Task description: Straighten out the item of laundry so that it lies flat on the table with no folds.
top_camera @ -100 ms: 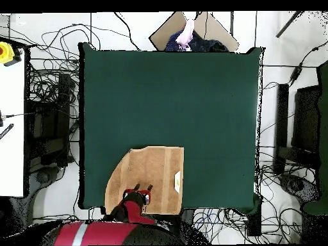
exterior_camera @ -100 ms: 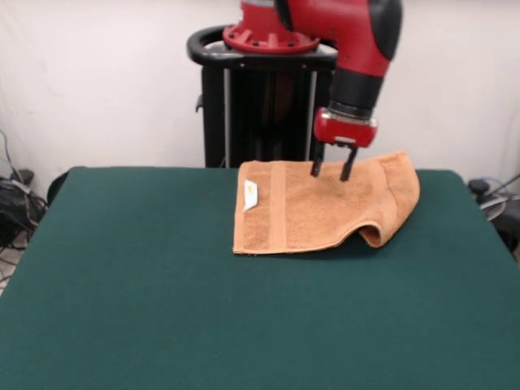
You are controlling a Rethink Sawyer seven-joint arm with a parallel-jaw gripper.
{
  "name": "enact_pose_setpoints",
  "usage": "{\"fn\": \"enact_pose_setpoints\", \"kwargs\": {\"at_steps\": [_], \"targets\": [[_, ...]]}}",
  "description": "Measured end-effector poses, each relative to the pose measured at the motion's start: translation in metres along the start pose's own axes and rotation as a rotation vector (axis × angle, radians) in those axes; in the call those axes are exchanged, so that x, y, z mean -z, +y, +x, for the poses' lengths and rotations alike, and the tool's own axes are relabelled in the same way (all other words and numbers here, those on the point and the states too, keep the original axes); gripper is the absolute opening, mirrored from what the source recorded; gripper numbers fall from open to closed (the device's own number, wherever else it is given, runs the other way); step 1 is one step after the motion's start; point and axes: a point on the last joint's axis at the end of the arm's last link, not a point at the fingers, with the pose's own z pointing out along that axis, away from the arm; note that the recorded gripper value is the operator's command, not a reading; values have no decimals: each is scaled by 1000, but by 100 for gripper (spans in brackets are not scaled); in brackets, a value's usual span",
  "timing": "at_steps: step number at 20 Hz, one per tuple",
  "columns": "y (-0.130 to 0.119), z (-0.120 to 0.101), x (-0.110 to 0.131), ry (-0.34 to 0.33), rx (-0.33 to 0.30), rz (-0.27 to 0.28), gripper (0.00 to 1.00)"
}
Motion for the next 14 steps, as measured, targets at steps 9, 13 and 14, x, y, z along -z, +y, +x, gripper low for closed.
{"fn": "enact_pose_setpoints", "kwargs": {"at_steps": [9,13,14], "targets": [[-29,-9,-6,65,39,-85,100],[-40,-14,-13,136,46,-115,100],[-42,-15,-15,146,48,-118,100]]}}
